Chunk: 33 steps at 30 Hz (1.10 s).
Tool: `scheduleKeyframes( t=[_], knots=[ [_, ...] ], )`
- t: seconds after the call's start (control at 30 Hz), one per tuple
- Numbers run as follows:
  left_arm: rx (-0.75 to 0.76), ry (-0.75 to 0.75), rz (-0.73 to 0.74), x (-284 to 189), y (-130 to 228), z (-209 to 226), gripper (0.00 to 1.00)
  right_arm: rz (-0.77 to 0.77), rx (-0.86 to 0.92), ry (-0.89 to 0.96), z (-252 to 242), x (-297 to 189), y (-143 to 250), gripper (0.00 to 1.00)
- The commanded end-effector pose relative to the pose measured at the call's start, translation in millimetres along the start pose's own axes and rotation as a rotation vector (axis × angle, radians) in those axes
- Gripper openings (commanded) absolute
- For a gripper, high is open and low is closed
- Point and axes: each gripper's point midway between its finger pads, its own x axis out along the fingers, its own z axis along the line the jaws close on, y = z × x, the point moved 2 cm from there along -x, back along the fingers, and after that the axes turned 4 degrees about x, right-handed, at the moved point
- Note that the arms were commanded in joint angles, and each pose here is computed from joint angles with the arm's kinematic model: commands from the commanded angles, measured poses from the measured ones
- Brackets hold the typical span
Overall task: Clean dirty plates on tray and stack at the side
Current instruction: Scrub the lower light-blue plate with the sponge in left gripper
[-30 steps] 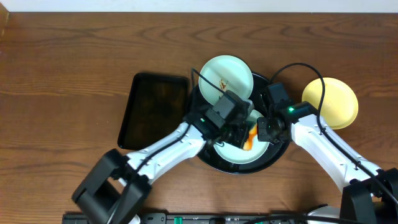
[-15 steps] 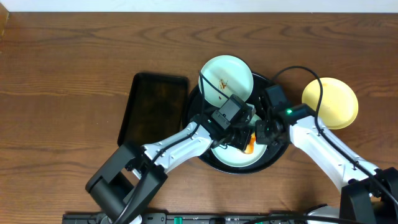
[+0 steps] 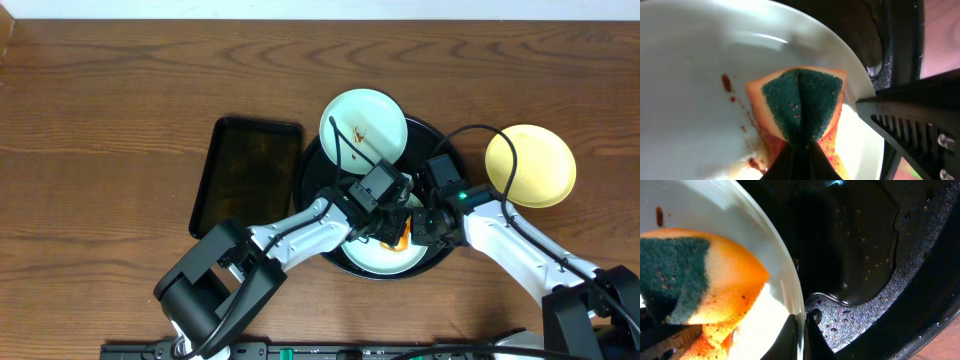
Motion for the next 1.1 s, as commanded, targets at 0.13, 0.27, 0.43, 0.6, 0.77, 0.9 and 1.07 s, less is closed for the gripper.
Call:
scheduleKeyframes(
  t=[0.13,0.27,0.43,0.6,0.77,0.9,1.07],
  knots=[
    [-0.024,-0.198,-0.042,-8,-8,34,0.07,0.046,0.008,0.024,-8,8,17,0.01],
    [-0.033,-0.287,-0.083,-37,-13,41,0.07,0.046,0.008,0.024,-8,8,17,0.01],
    [-0.018,-0.173,-0.074,-59,-11,13,0.08,0.045,0.008,0.023,-8,8,17,0.01],
    [-0.015,-0.095,-0.017,-50,5,-12,0.07,0.038,0.008,0.019,-7,8,16,0.01],
    [0.016,-0.104,0.041,-28,25,-23,0.07,0.039,0.008,0.019,-7,8,16,0.01],
    [0.031,-0.116,0.081,-10,37,-22,0.07,0.039,0.008,0.019,-7,8,16,0.01],
    [0.031,-0.197,0.092,7,41,-1,0.08,0.043,0.008,0.016,-7,8,17,0.01]
  ],
)
